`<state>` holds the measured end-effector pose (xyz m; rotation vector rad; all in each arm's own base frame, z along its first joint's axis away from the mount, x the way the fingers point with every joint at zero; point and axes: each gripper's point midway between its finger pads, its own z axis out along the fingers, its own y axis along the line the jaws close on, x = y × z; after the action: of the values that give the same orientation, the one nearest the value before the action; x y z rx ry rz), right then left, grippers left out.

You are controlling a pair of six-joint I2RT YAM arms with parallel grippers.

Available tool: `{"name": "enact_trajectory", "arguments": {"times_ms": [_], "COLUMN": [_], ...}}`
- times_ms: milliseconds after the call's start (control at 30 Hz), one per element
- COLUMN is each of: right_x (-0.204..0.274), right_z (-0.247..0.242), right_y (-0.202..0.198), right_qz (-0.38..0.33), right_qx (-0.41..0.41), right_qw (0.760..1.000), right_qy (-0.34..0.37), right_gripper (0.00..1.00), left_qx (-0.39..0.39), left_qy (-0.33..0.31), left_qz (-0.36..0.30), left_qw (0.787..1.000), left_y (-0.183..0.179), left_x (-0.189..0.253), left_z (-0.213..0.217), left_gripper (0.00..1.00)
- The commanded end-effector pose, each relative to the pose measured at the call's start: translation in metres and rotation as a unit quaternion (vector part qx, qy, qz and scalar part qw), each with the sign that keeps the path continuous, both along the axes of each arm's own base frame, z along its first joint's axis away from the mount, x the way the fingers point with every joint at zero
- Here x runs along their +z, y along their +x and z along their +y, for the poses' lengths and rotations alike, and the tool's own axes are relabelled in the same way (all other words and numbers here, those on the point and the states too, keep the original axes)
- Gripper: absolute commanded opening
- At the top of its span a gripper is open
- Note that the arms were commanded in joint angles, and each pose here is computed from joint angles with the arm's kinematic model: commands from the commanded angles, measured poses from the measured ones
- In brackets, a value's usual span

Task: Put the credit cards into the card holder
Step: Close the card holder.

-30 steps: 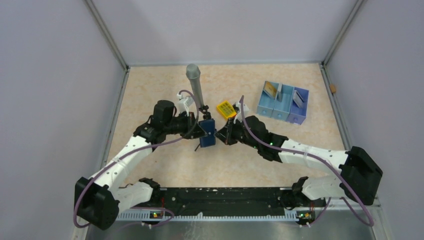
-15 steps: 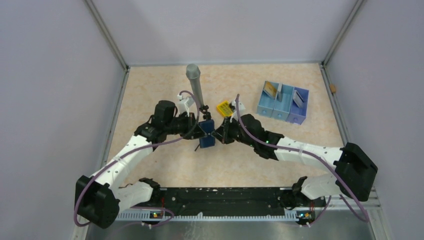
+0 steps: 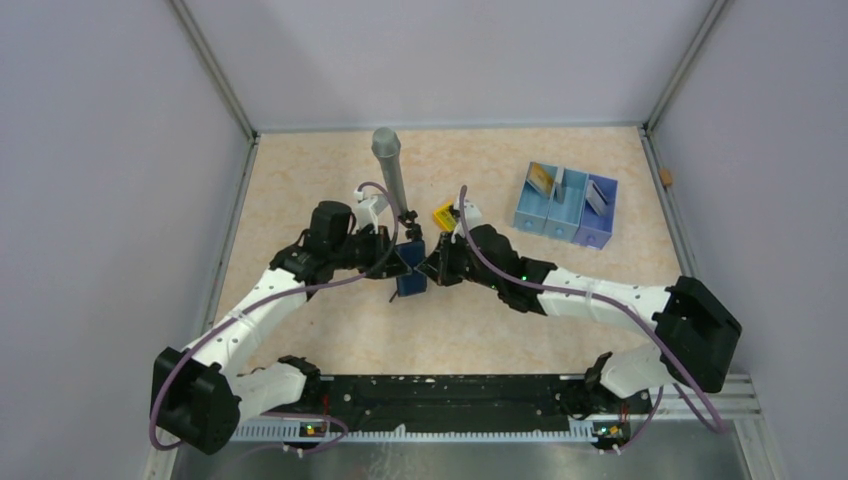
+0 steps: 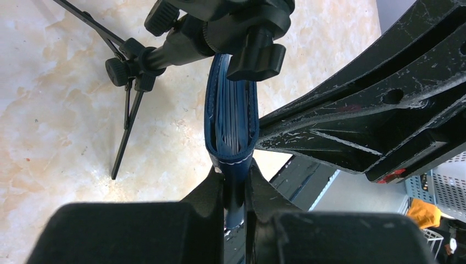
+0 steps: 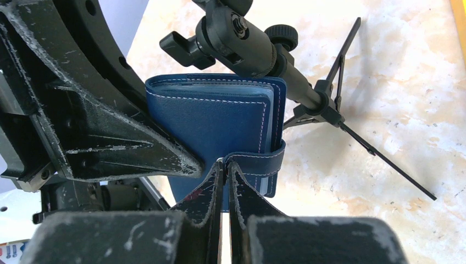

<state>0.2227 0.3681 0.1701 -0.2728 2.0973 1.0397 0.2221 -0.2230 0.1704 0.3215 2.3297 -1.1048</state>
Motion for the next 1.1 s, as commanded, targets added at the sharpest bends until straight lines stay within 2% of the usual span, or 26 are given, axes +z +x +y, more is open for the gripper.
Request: {"name": "enact_trajectory", "arguments": {"times_ms": [0, 233, 500, 533, 600, 1067], "right_x": [0.039, 0.045, 0.045, 0.043, 0.045, 0.048], "right_z": [0.029, 0.043, 0.065, 0.067, 0.071, 0.082], "right_y": [-0.002, 0.002, 0.001, 0.002, 0.002, -0.002], "right_qz": [-0.026, -0.025, 0.011, -0.005, 0.024, 0.094], "right_qx": [0.025, 0.029, 0.041, 0.05, 0.041, 0.024], "right_qw": [0.998, 0.998, 0.997, 0.997, 0.996, 0.988], "right_qy": [0.05, 0.054, 0.071, 0.06, 0.078, 0.117], "right_gripper": [0.0, 0.0, 0.0, 0.0, 0.0, 0.0], "left_qx": [-0.041, -0.046, -0.051, -0.051, -0.052, -0.075], "left_qy": [-0.045, -0.049, -0.052, -0.052, -0.053, -0.059], "left_qz": [-0.031, -0.026, -0.025, -0.026, -0.026, -0.019], "left_qw": [0.998, 0.997, 0.997, 0.997, 0.997, 0.995], "left_y": [-0.003, -0.005, -0.007, -0.007, -0.008, -0.021], "left_x": [0.026, 0.026, 0.026, 0.026, 0.026, 0.024], "left_z": [-0.016, -0.018, -0.019, -0.019, -0.019, -0.03], "left_gripper": [0.0, 0.0, 0.0, 0.0, 0.0, 0.0]}}
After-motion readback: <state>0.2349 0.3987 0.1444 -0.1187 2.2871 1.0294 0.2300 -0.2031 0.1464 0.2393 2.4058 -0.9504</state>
